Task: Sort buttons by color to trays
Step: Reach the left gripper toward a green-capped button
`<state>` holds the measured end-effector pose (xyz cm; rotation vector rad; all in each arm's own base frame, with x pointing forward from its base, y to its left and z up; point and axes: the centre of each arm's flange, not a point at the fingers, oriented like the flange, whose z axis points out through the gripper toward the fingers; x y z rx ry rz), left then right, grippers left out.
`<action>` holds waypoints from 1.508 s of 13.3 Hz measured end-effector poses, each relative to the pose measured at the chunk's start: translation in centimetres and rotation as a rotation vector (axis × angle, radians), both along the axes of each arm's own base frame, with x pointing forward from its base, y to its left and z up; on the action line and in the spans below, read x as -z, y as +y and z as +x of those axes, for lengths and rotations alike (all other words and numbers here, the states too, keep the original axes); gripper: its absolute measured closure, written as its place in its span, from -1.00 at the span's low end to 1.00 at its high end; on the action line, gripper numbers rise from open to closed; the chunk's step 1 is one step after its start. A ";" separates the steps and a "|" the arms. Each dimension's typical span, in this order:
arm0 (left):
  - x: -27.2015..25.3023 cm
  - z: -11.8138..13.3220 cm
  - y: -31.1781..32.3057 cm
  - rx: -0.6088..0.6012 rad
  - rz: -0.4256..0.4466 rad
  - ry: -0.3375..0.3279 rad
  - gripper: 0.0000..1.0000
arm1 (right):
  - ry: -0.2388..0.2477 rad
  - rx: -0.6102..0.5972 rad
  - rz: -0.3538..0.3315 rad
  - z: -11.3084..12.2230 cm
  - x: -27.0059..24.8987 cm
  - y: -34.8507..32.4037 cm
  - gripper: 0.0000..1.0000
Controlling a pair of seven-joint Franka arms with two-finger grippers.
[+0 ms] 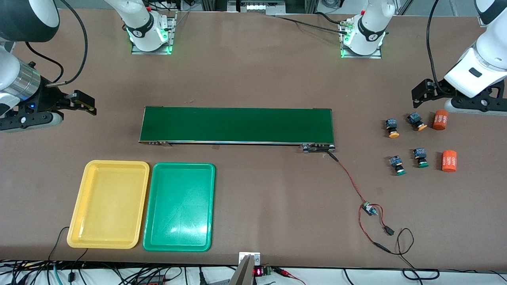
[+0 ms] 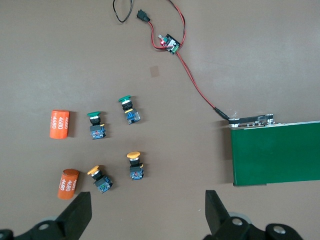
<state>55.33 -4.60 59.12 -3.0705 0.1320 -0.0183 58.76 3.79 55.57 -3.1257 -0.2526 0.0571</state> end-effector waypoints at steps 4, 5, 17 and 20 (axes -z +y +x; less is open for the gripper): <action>-0.2 -0.2 0.0 0.001 0.001 0.002 -1.00 | 0.003 0.025 -0.015 0.0 0.0 -1.4 -1.00; -0.3 -0.2 0.0 0.000 0.001 0.002 -1.00 | 0.005 0.028 -0.015 0.0 0.0 -1.6 -1.00; 1.1 0.4 1.1 -0.021 0.001 0.057 -1.00 | 0.006 0.023 -0.015 -0.1 0.0 -1.0 -1.00; 3.0 1.2 2.2 -0.037 0.000 0.099 -1.00 | 0.006 0.024 -0.015 -0.1 0.0 -1.0 -1.00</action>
